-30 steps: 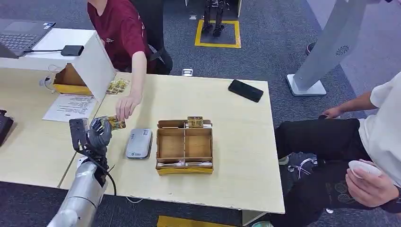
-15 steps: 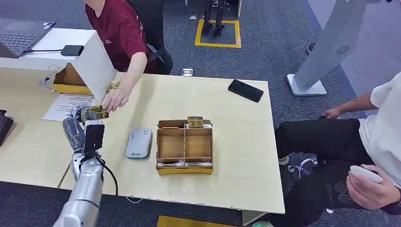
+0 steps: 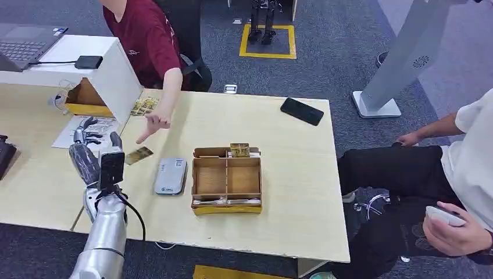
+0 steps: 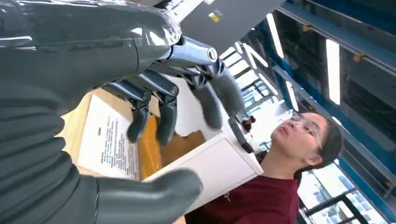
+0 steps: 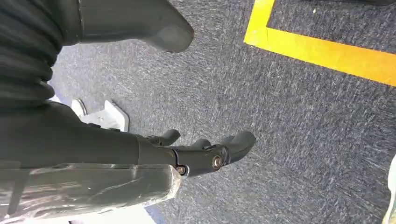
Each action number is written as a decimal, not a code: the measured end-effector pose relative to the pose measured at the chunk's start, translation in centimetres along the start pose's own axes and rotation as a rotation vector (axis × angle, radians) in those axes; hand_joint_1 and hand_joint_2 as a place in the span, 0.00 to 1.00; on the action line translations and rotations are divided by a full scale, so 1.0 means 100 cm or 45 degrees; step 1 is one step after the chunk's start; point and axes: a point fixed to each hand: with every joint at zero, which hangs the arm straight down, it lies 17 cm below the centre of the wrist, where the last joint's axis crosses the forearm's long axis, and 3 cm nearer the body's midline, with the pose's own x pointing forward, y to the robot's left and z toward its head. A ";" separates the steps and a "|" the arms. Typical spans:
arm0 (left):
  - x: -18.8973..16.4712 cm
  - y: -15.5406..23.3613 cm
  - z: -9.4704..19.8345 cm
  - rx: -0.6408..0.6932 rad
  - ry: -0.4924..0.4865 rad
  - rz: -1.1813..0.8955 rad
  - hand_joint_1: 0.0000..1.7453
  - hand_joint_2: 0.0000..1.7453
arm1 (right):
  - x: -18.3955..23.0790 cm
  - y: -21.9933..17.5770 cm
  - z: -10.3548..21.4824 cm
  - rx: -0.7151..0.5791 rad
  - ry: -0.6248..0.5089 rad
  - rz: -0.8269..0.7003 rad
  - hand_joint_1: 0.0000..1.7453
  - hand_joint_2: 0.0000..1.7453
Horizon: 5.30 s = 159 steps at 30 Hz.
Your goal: Pass the card to the sensor for recognition and then transmit it.
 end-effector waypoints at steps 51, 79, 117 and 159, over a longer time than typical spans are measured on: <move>-0.021 -0.008 0.003 -0.013 0.134 0.059 0.00 1.00 | -0.001 0.003 0.001 0.004 0.011 -0.013 0.00 1.00; 0.021 -0.029 0.016 -0.140 -0.058 0.087 0.00 1.00 | 0.000 0.004 0.001 0.005 0.006 -0.011 0.00 1.00; 0.230 -0.082 0.216 -0.688 -1.071 -0.178 0.00 1.00 | -0.005 0.002 0.002 -0.023 0.039 -0.101 0.00 1.00; 0.155 -0.116 0.217 -0.845 -0.889 -0.324 0.00 1.00 | -0.005 0.003 0.002 -0.025 0.039 -0.113 0.00 1.00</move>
